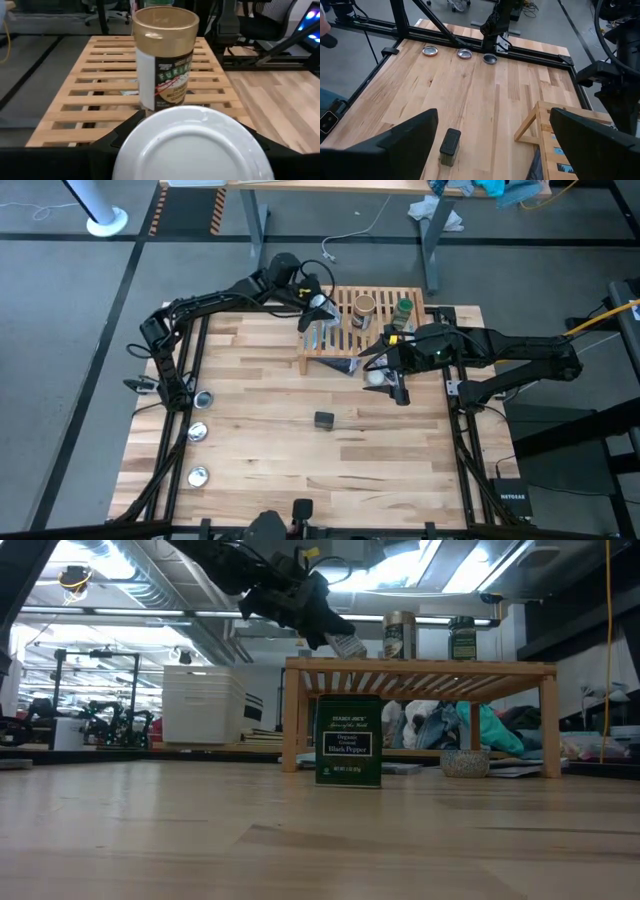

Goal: Shelf spices
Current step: Put the white seasoning bottle on the shelf

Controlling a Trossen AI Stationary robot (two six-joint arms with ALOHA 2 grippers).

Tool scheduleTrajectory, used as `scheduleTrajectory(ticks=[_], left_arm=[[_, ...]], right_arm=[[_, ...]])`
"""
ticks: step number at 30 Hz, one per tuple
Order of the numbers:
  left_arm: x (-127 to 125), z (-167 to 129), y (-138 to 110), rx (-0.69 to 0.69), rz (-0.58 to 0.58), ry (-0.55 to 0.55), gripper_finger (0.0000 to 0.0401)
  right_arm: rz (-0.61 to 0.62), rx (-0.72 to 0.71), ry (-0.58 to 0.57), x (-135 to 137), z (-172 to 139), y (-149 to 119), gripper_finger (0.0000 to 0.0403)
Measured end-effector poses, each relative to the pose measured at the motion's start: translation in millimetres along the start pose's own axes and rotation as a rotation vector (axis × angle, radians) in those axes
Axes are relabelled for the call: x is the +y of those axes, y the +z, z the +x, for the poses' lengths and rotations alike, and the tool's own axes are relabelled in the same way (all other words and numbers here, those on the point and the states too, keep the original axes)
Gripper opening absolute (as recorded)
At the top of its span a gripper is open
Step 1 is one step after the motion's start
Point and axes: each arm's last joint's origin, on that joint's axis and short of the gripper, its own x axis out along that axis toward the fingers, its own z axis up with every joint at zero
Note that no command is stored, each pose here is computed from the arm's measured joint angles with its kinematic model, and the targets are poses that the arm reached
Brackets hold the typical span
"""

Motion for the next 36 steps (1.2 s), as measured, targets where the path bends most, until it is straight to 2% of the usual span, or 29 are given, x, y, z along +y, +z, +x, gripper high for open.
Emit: scheduleTrajectory(ticks=[12,25,32,36], left_arm=[[5,-10,-12,0.125,-0.013,0.030,0.0185],[1,-5,-10,0.114,-0.019,0.036,0.0185],[-5,4,-6,0.093,-0.017,0.066,0.0250],[-11,8,-4,0.086,-0.003,0.051,0.0260]], right_arm=[[0.000,0.000,0.000,0,0,0,0.0390],[0.000,0.001,-0.008,0,0,0,0.0390],[0.000,0.002,-0.009,0,0,0,0.0390],[0.000,0.002,-0.010,0,0,0,0.0390]])
